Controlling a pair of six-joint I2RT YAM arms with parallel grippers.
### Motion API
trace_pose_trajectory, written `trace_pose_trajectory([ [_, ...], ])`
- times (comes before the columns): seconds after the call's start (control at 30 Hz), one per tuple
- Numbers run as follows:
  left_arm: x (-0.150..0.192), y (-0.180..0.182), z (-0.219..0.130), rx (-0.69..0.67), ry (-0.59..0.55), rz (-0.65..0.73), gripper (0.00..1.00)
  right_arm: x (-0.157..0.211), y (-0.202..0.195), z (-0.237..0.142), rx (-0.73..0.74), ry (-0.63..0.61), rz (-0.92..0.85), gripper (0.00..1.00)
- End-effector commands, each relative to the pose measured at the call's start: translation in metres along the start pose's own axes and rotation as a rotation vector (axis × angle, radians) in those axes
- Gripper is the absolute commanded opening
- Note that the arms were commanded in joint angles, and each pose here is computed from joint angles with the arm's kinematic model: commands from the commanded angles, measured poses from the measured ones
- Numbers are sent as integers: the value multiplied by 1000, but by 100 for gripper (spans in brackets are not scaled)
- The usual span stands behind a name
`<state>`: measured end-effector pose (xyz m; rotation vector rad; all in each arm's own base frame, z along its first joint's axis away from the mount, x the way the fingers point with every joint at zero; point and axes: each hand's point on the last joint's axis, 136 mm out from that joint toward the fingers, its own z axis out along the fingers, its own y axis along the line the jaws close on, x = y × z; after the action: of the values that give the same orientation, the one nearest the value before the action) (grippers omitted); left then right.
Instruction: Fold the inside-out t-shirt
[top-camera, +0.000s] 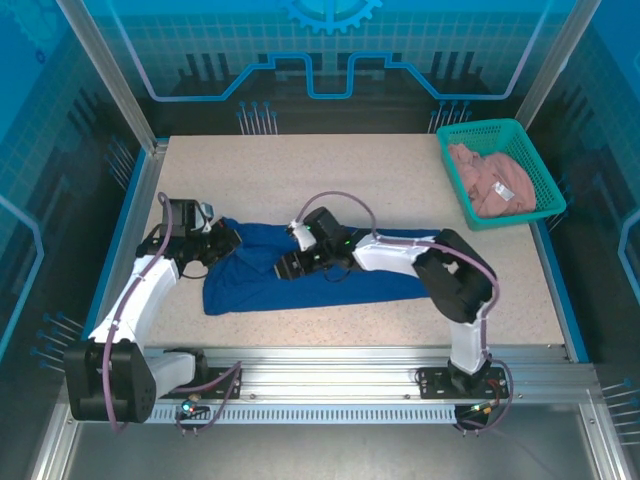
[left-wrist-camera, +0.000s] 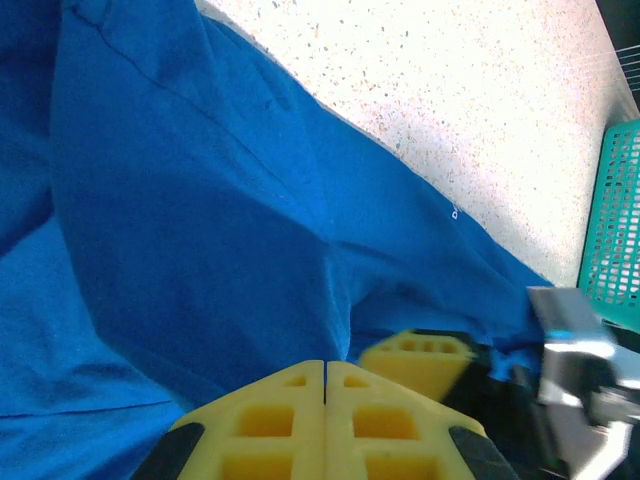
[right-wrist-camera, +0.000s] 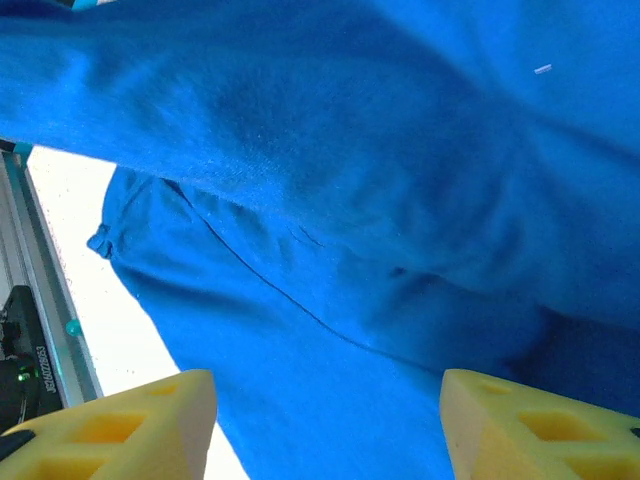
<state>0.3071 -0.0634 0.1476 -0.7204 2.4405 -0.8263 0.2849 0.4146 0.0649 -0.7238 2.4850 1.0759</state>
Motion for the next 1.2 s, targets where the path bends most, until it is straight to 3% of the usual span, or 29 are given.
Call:
trace_pose_trajectory([
  [0.0, -2, -4, -2, 24, -8, 2, 0, -14, 24, 20, -90, -33, 21, 62],
  [0.27, -3, -5, -1, 30, -8, 2, 0, -23, 8, 44, -52, -77, 74, 60],
  [0.57, -1, -4, 0, 33, -3, -2, 0, -44, 2, 47, -26, -204, 138, 51],
  [0.77, 1, -7, 0, 52, 6, -19, 0, -53, 11, 44, -17, -327, 165, 52],
  [1.17, 1, -10, 1, 74, 9, -26, 0, -46, 4, 49, 184, -452, 175, 60],
])
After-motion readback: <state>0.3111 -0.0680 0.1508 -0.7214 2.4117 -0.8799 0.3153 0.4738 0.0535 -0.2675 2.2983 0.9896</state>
